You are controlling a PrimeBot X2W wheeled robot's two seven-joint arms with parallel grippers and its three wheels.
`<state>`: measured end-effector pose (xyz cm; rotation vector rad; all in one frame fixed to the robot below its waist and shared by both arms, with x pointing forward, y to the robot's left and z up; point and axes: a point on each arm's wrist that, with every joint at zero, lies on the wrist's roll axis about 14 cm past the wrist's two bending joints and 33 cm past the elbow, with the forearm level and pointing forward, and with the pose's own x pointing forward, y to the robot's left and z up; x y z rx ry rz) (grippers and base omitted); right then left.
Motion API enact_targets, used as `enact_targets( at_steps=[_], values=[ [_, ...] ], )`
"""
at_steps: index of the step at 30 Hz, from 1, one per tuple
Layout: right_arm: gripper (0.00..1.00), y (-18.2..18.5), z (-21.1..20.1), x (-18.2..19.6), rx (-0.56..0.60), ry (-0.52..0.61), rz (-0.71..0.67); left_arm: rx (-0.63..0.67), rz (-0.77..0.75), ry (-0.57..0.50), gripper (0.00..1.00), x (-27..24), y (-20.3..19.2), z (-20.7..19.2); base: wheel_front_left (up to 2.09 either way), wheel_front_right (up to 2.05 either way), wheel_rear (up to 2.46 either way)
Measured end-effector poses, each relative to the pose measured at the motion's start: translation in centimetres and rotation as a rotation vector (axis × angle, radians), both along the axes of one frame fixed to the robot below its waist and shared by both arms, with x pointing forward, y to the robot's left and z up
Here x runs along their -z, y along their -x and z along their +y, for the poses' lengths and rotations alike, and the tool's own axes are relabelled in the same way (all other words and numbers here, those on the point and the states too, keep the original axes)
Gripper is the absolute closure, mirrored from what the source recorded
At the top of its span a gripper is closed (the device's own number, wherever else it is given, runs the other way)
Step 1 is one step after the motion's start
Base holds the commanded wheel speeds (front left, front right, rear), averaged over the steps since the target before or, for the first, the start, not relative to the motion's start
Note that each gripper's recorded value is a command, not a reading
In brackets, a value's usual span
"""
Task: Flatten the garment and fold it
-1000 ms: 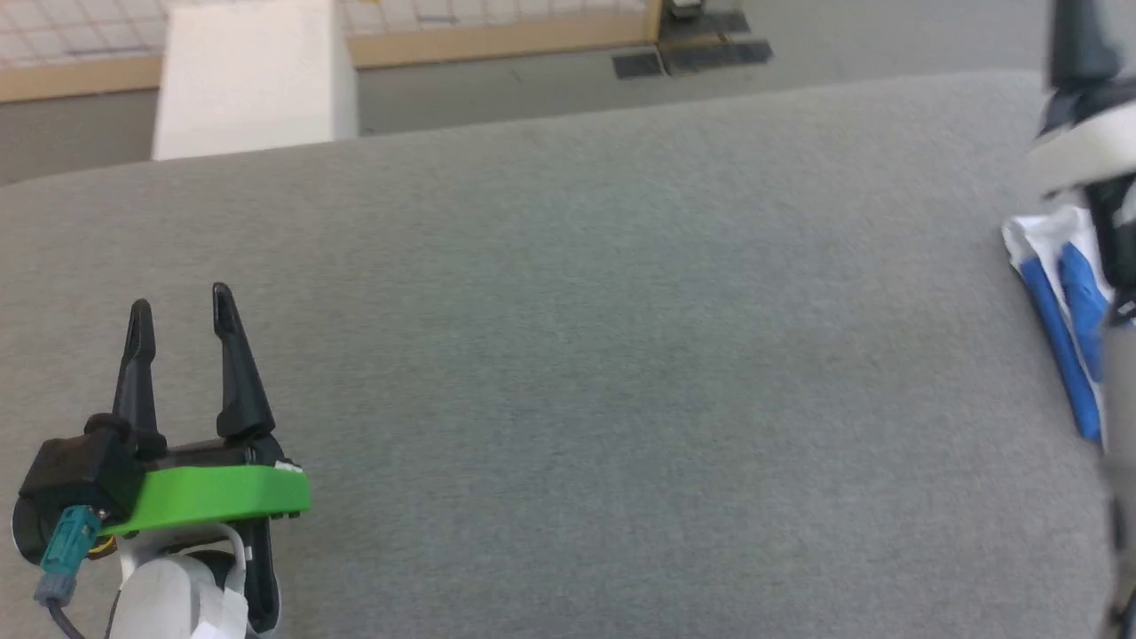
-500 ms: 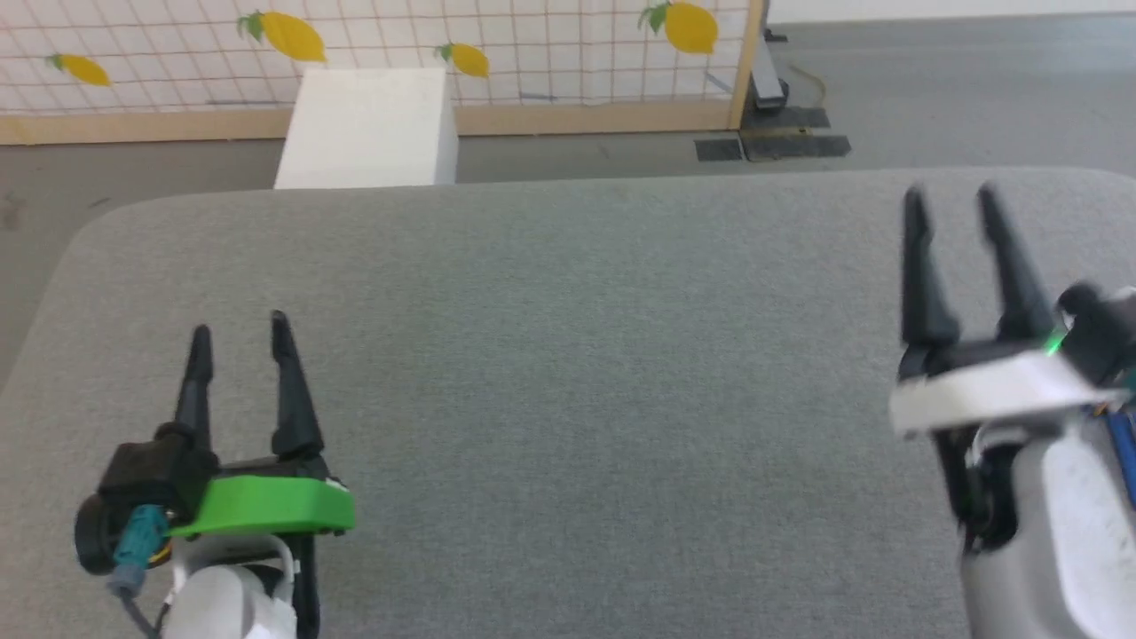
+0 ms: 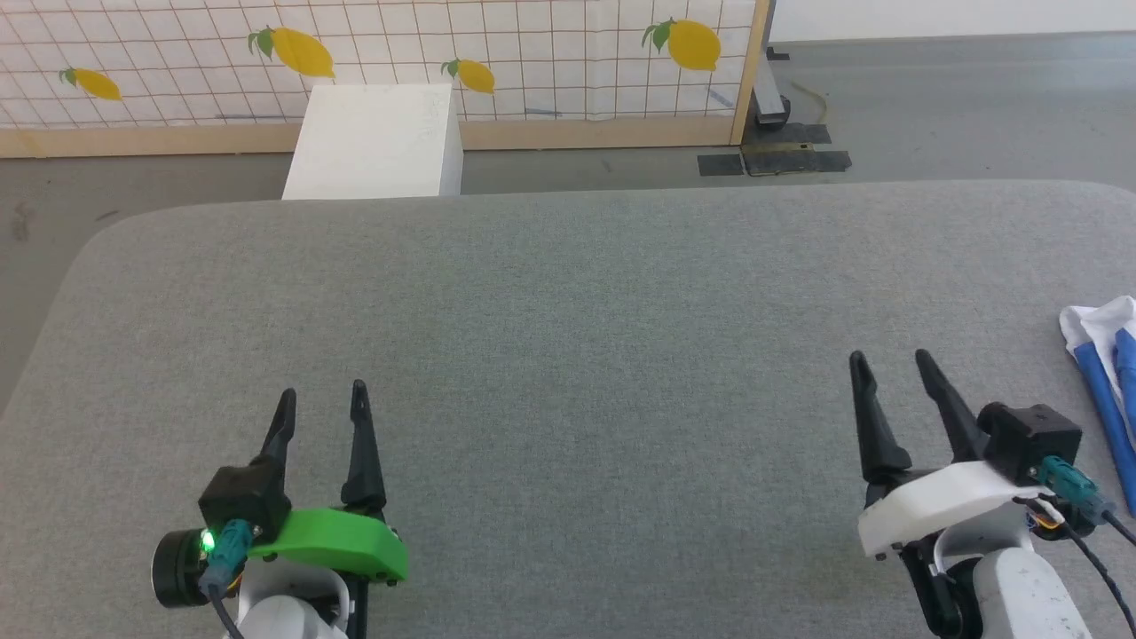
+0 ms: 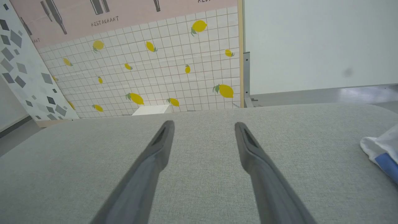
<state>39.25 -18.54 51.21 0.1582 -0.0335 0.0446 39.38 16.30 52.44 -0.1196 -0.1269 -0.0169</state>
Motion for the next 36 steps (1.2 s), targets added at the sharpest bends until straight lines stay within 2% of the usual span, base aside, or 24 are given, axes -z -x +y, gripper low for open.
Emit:
enact_targets(
  at_steps=[5,21,22,36],
  values=[
    [0.0,0.4,0.3,0.8,-0.012,0.0,0.033,-0.012,0.03,0.035,0.0,0.9,0.1,0.1,0.0,0.0,0.0],
    [0.0,0.9,1.0,1.2,-0.032,0.002,0.055,-0.013,0.078,0.041,0.0,2.3,0.5,-0.3,0.0,0.0,0.0],
    [1.0,0.9,1.0,1.3,-0.032,0.003,0.056,-0.011,0.08,0.041,1.0,2.3,0.5,-0.4,0.0,0.0,0.0],
    [1.0,0.8,1.1,0.9,-0.038,0.013,0.051,-0.01,0.081,0.031,1.0,2.0,0.5,-0.3,0.0,0.0,0.0]
  ],
)
